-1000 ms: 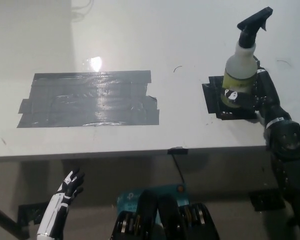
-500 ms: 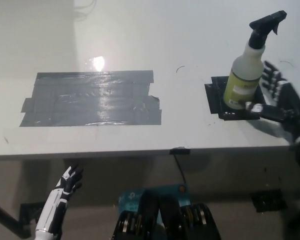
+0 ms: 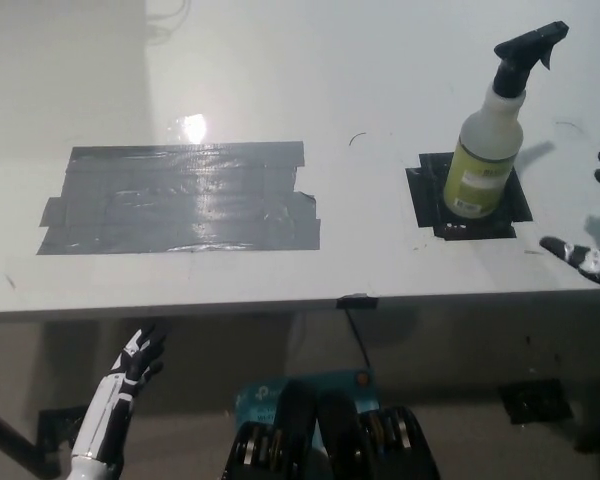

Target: A person hands a spray bottle to the robot which it grabs with its right hand and places on the black spot infront of it on the table

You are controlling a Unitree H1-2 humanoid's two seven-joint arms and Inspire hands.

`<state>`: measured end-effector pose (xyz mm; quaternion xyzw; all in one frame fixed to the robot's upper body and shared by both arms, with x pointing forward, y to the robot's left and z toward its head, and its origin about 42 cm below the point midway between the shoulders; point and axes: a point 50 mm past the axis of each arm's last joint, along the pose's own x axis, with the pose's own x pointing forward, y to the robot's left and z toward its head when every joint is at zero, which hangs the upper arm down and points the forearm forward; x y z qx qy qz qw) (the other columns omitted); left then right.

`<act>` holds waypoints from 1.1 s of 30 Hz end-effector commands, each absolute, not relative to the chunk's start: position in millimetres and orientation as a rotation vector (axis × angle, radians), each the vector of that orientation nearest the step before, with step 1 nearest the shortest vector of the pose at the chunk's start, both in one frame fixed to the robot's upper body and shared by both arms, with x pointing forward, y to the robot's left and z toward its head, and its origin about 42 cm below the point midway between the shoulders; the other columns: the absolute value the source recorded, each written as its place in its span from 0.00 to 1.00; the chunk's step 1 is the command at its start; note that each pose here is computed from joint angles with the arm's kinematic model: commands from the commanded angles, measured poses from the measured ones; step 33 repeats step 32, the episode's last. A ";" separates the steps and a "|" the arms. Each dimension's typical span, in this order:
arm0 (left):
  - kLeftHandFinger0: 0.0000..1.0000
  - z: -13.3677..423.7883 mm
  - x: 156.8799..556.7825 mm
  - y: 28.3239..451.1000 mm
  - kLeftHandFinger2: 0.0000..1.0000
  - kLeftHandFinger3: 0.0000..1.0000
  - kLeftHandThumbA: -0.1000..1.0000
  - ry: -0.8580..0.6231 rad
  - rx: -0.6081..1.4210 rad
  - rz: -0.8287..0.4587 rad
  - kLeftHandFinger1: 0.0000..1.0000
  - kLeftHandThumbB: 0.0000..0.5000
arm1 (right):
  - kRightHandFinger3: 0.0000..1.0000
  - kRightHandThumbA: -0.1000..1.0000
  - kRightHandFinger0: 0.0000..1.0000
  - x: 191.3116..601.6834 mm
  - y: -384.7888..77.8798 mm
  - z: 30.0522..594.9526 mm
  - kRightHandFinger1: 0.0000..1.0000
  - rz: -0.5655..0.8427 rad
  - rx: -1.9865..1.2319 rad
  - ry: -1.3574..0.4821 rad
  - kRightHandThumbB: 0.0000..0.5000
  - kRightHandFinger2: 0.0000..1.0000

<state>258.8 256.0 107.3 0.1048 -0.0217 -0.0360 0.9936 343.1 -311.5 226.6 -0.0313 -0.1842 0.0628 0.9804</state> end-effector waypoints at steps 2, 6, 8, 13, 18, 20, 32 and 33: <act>1.00 117.4 262.7 251.8 1.00 1.00 1.00 -0.095 0.217 -0.091 1.00 0.02 | 1.00 1.00 1.00 265.3 -264.1 274.4 1.00 0.273 0.021 -0.589 1.00 1.00; 1.00 112.0 256.5 249.5 1.00 1.00 1.00 -0.090 0.216 -0.101 1.00 0.02 | 1.00 1.00 1.00 247.5 -227.4 235.5 1.00 0.357 -0.001 -0.502 0.87 1.00; 1.00 109.7 253.8 247.8 1.00 1.00 1.00 -0.087 0.217 -0.107 1.00 0.02 | 1.00 1.00 1.00 245.7 -220.0 216.5 1.00 0.366 -0.004 -0.431 0.81 1.00; 1.00 105.3 249.2 242.7 1.00 1.00 1.00 -0.076 0.221 -0.119 1.00 0.04 | 1.00 1.00 1.00 248.0 -222.4 169.7 1.00 0.360 -0.156 -0.285 0.83 1.00; 1.00 105.3 251.7 240.2 1.00 1.00 1.00 -0.072 0.210 -0.124 1.00 0.02 | 1.00 1.00 1.00 257.4 -226.0 139.2 1.00 0.379 -0.212 -0.190 0.82 1.00; 1.00 105.8 251.9 240.5 1.00 1.00 1.00 -0.071 0.212 -0.123 1.00 0.02 | 1.00 1.00 1.00 260.3 -225.8 131.9 1.00 0.385 -0.229 -0.168 0.79 1.00; 1.00 109.4 256.0 241.6 1.00 1.00 1.00 -0.099 0.246 -0.130 1.00 0.07 | 1.00 1.00 1.00 263.0 -224.5 122.7 1.00 0.396 -0.239 -0.128 0.74 1.00; 1.00 109.4 256.0 241.6 1.00 1.00 1.00 -0.099 0.246 -0.130 1.00 0.07 | 1.00 1.00 1.00 263.0 -224.5 122.7 1.00 0.396 -0.239 -0.128 0.74 1.00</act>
